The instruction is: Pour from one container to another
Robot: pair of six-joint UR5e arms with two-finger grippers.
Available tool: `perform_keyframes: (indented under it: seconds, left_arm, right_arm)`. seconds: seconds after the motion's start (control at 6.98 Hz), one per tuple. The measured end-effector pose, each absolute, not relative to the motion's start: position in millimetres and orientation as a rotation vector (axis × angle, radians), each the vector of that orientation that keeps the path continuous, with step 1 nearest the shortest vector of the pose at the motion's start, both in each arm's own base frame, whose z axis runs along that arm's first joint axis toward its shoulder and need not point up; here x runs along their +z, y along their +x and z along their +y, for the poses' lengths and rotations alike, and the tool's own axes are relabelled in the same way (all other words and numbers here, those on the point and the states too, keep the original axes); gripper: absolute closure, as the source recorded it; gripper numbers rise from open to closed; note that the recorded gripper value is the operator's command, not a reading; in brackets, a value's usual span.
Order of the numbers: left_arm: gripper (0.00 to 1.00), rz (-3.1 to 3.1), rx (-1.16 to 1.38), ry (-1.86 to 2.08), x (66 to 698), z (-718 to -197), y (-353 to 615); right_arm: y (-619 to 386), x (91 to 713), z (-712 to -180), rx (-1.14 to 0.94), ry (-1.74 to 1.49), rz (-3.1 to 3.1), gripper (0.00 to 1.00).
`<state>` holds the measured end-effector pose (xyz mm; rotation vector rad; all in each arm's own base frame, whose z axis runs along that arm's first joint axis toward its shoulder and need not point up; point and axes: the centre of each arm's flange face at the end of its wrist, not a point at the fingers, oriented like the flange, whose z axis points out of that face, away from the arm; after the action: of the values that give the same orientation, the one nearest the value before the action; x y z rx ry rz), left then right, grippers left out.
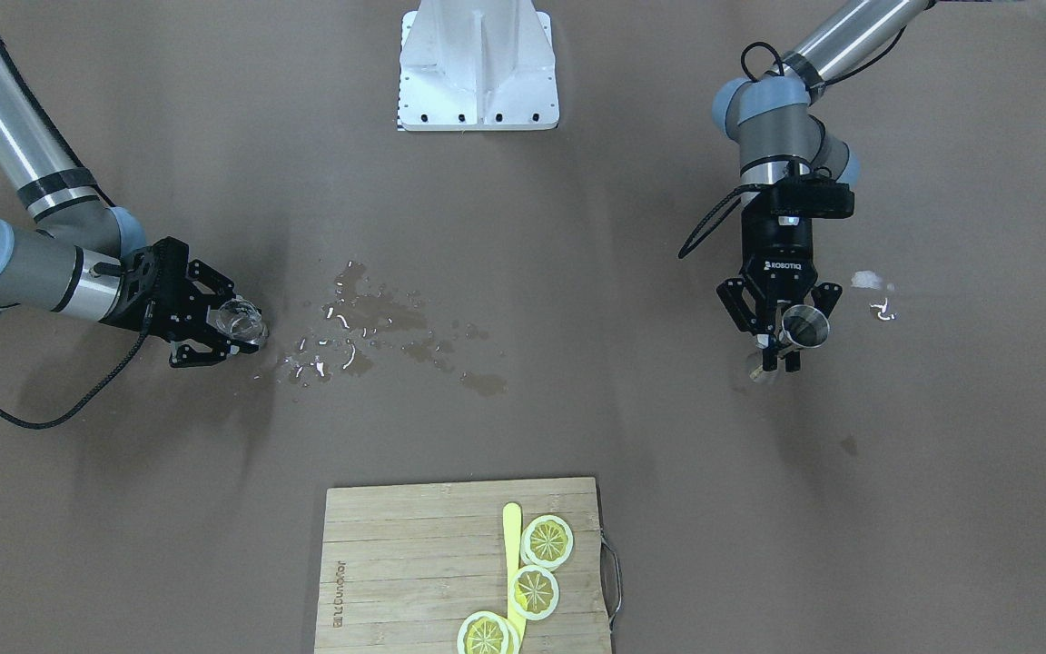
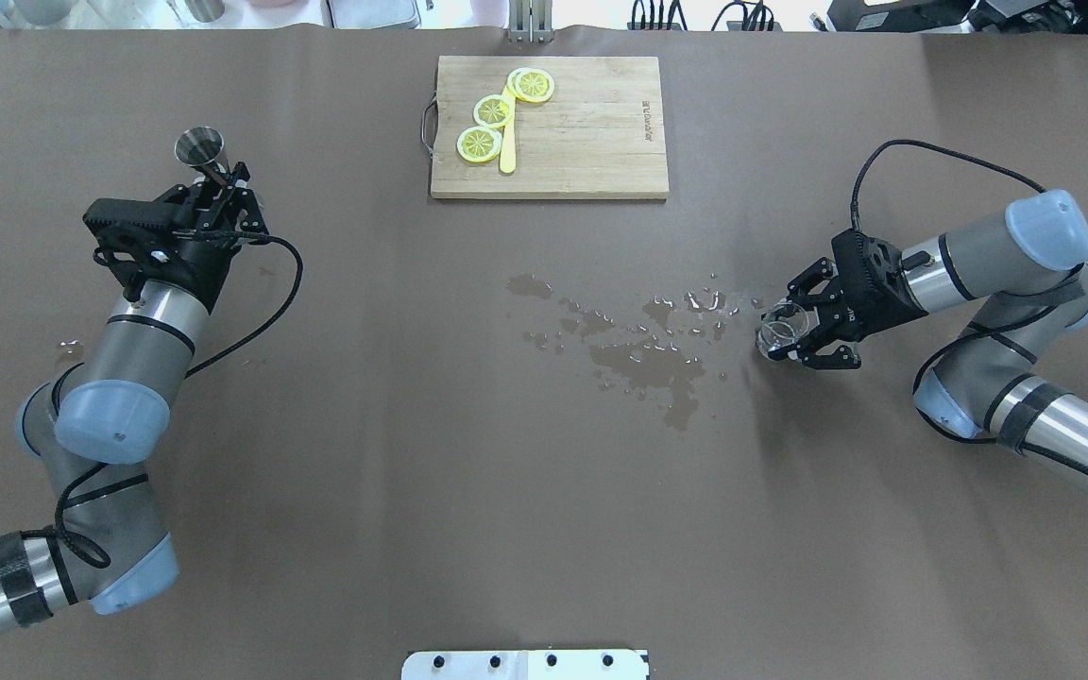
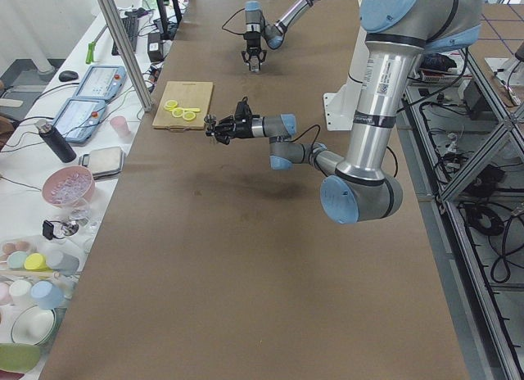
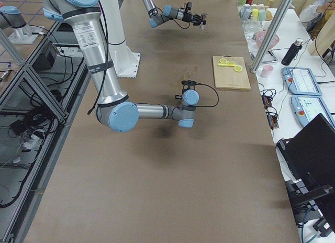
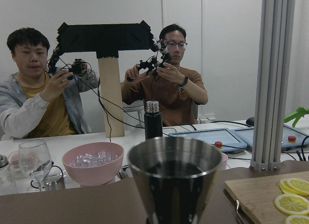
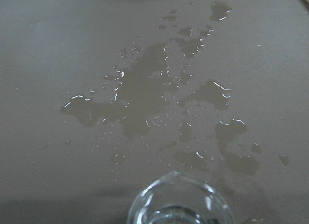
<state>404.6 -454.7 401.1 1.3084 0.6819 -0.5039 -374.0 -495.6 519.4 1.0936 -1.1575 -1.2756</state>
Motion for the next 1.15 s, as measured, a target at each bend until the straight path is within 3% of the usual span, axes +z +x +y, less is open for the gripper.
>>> perform_keyframes:
  seconds: [0.57, 1.15]
  left_arm:
    - [1.0, 0.568, -0.728, 1.251, 430.2, -442.4, 435.7]
    - [1.0, 0.546, -0.737, 1.261, 447.8, -389.5, 480.6]
  right_arm:
    - [-373.9, 517.7, -497.6, -1.269, 1.1, -1.151, 0.0]
    - [-374.0, 517.6, -497.7, -1.269, 1.1, -1.151, 0.0]
